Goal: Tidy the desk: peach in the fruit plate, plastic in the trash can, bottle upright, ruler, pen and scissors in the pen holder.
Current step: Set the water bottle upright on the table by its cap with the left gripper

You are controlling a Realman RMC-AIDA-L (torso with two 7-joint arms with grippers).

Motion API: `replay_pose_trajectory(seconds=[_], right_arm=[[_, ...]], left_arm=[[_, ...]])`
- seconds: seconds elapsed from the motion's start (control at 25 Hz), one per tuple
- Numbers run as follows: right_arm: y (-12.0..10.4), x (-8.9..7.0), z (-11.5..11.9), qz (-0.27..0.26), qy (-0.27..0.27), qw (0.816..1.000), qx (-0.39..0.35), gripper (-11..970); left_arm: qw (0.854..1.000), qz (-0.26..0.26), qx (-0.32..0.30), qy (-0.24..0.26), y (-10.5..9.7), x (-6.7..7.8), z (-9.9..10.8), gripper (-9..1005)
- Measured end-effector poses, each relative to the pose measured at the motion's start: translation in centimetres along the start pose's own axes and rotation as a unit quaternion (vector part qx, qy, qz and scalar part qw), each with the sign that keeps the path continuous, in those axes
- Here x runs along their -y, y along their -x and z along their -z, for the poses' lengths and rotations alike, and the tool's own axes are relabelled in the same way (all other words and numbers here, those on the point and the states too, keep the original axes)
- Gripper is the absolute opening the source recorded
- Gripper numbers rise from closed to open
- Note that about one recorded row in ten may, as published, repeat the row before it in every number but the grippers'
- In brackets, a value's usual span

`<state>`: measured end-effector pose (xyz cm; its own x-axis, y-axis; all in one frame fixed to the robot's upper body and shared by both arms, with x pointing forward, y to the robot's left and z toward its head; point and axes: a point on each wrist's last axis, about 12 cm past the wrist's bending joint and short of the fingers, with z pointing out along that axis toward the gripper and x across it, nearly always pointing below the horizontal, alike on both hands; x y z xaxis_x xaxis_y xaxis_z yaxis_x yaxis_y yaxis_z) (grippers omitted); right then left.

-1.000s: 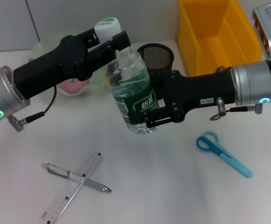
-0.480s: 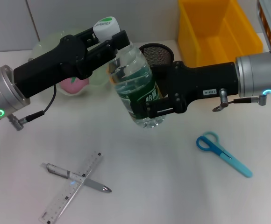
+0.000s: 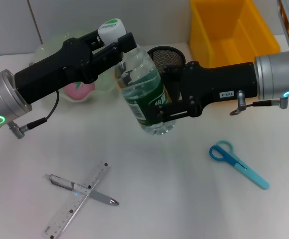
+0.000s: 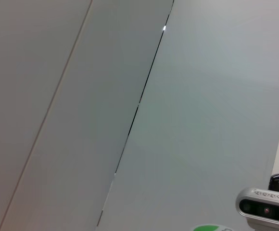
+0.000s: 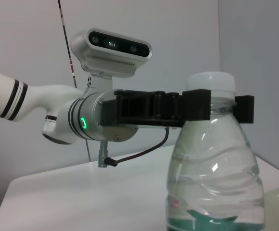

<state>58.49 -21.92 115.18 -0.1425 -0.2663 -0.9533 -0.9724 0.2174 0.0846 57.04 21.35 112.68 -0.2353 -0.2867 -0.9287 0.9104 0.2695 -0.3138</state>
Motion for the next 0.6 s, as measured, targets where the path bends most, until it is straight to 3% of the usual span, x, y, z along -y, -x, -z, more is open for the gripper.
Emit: replay_pose_trajectory(seconds=[0.6], right_arm=[[0.0, 0.0, 1.3, -0.006, -0.016, 1.000, -0.004, 801]], left_arm=[[1.000, -0.001, -0.002, 0.018, -0.2, -0.2, 0.8, 438]])
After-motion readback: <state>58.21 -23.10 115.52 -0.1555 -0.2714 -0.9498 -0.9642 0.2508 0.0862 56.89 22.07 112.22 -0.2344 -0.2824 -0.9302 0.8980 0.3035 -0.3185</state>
